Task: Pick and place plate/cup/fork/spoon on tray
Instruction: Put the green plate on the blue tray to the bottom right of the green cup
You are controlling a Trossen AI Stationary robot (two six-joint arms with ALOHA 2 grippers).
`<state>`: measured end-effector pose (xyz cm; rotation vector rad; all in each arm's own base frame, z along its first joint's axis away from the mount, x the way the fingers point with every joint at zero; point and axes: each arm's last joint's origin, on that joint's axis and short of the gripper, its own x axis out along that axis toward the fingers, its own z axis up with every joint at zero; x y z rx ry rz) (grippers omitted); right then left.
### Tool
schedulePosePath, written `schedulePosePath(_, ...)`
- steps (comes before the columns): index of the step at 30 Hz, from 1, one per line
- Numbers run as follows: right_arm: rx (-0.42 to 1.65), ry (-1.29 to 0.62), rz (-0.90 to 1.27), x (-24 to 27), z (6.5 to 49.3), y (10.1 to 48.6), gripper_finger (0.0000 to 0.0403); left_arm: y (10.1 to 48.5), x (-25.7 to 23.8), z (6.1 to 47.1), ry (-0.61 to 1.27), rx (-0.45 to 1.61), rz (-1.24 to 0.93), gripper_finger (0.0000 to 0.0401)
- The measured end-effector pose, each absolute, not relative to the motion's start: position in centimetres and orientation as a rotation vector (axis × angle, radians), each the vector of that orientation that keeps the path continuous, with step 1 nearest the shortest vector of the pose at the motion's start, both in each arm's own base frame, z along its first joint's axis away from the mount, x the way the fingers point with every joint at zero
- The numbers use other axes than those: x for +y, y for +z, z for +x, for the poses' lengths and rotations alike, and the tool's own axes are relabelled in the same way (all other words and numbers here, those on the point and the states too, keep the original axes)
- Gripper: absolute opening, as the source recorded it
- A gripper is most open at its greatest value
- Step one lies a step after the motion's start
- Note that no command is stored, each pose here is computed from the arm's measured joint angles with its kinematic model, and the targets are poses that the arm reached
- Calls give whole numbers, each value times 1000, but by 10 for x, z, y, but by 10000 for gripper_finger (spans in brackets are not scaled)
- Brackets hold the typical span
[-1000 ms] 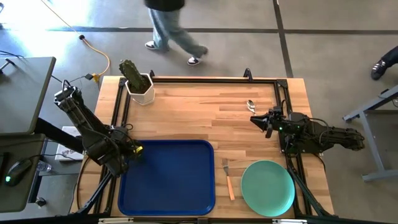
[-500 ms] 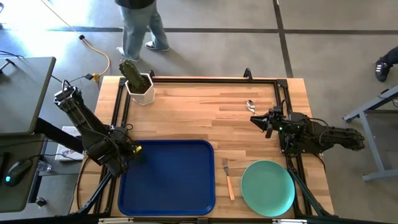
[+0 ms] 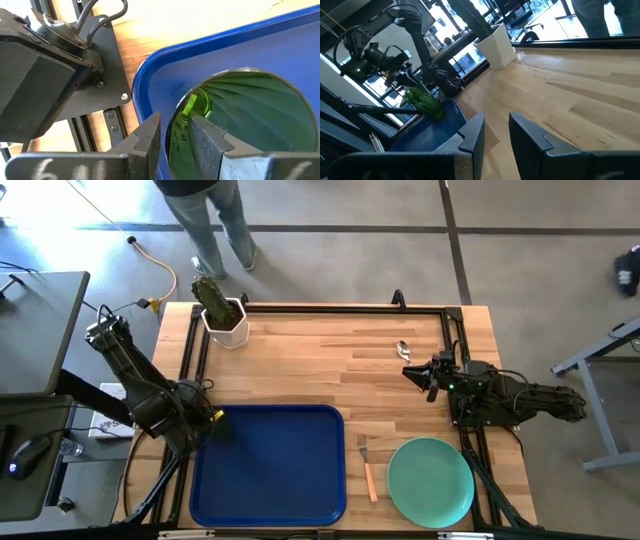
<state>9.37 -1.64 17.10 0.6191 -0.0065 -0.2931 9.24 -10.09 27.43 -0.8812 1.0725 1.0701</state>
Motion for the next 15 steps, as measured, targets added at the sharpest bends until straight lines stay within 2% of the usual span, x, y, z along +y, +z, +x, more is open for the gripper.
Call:
schedulePosePath(7, -7, -293, 619, -16, 94, 171, 80, 284, -93, 86, 1017, 1065, -943, 86)
schedulePosePath(15, -12, -293, 657, -16, 94, 171, 80, 310, -86, 83, 874, 1003, -995, 86)
